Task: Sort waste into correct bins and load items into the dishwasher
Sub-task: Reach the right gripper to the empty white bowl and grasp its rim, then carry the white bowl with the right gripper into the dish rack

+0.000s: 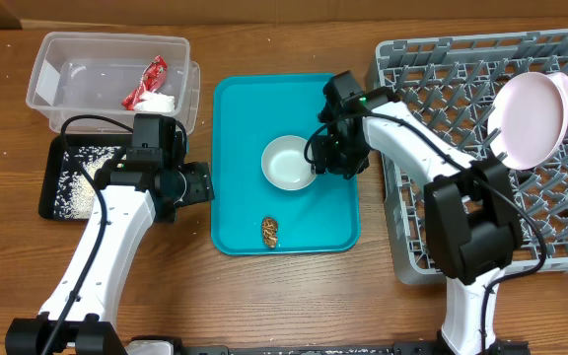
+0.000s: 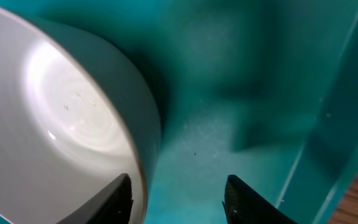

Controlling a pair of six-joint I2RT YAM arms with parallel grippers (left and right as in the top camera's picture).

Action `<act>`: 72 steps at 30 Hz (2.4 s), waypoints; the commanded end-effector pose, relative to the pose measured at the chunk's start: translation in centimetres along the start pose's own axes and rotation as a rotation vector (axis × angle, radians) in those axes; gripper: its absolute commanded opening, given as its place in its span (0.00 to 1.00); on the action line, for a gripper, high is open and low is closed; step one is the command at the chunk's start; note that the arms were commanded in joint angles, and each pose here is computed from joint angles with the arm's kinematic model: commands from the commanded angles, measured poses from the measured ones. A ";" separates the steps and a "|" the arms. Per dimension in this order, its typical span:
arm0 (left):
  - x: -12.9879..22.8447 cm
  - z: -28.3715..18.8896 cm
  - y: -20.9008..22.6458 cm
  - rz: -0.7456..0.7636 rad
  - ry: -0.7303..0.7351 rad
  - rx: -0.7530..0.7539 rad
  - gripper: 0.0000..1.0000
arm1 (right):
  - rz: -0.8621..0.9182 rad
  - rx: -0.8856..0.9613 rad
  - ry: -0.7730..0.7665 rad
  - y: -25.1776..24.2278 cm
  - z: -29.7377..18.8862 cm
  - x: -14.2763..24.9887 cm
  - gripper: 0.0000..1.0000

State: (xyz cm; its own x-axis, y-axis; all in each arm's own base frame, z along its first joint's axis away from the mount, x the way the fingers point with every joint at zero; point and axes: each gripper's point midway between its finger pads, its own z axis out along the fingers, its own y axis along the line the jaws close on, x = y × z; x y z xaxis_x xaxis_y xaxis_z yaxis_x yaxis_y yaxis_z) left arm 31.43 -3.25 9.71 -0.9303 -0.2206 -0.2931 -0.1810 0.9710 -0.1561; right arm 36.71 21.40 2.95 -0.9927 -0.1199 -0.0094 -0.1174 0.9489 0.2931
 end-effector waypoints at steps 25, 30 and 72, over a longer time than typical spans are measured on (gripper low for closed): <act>-1.1 -0.8 -0.2 0.021 -0.045 -0.003 0.73 | 0.123 0.465 -0.569 -7.3 -20.8 -6.8 0.04; -1.3 -0.8 -0.3 0.021 -0.054 0.000 0.73 | 0.295 0.863 -0.823 -13.8 -29.7 -7.1 0.04; -1.5 -0.8 -0.3 0.022 -0.062 0.003 0.74 | 0.398 1.137 -0.415 -21.4 -13.4 -2.3 0.09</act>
State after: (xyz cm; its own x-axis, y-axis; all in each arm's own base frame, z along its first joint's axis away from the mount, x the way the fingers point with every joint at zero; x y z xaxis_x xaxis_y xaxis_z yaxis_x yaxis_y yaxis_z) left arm 32.05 -3.25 9.93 -0.9218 -0.2211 -0.3184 -0.1775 0.9709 -0.1606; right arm 42.95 -4.58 14.28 -0.8150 0.0527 -0.5771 0.5169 0.5161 -0.6829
